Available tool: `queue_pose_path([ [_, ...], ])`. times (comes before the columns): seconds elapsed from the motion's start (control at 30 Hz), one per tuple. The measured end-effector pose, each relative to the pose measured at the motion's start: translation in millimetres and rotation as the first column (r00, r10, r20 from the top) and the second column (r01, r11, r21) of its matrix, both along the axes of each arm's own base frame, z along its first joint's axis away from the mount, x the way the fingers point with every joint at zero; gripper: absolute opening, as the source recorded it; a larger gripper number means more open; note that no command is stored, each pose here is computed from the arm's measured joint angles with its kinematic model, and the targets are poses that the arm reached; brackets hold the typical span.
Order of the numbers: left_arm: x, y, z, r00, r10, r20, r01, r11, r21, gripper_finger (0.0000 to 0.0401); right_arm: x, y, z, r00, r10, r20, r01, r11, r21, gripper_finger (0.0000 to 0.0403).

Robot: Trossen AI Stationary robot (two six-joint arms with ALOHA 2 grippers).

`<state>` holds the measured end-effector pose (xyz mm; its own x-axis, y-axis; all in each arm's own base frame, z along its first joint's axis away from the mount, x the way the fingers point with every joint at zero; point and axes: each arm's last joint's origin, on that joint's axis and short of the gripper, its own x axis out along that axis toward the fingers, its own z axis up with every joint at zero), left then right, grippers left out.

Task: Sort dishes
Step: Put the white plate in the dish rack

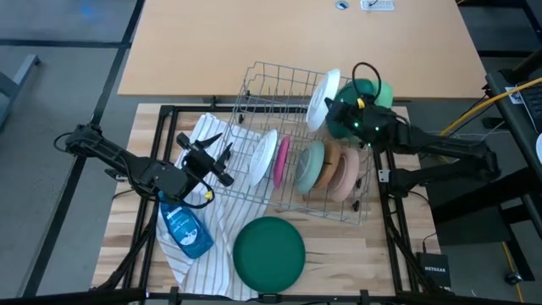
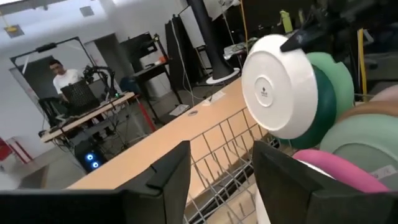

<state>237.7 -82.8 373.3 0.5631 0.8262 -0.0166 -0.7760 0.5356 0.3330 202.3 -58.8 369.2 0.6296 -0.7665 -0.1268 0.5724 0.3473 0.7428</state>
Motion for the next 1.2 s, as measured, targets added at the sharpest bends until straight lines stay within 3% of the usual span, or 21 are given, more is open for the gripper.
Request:
queue_pose_path([
  [0.67, 0, 0, -1, 1.000, -0.003, 0.030, 0.004, 1.000, -0.023, 0.0161, 12, -48, -14, 0.998, 0.061, -0.022, -0.060, 0.997, 0.044, 0.0013],
  [1.2, -1, 1, -10, 1.000, -0.003, 0.015, 0.004, 0.999, -0.037, 0.0161, 27, -56, -44, 0.978, 0.069, -0.196, -0.042, 0.989, 0.142, 0.0013],
])
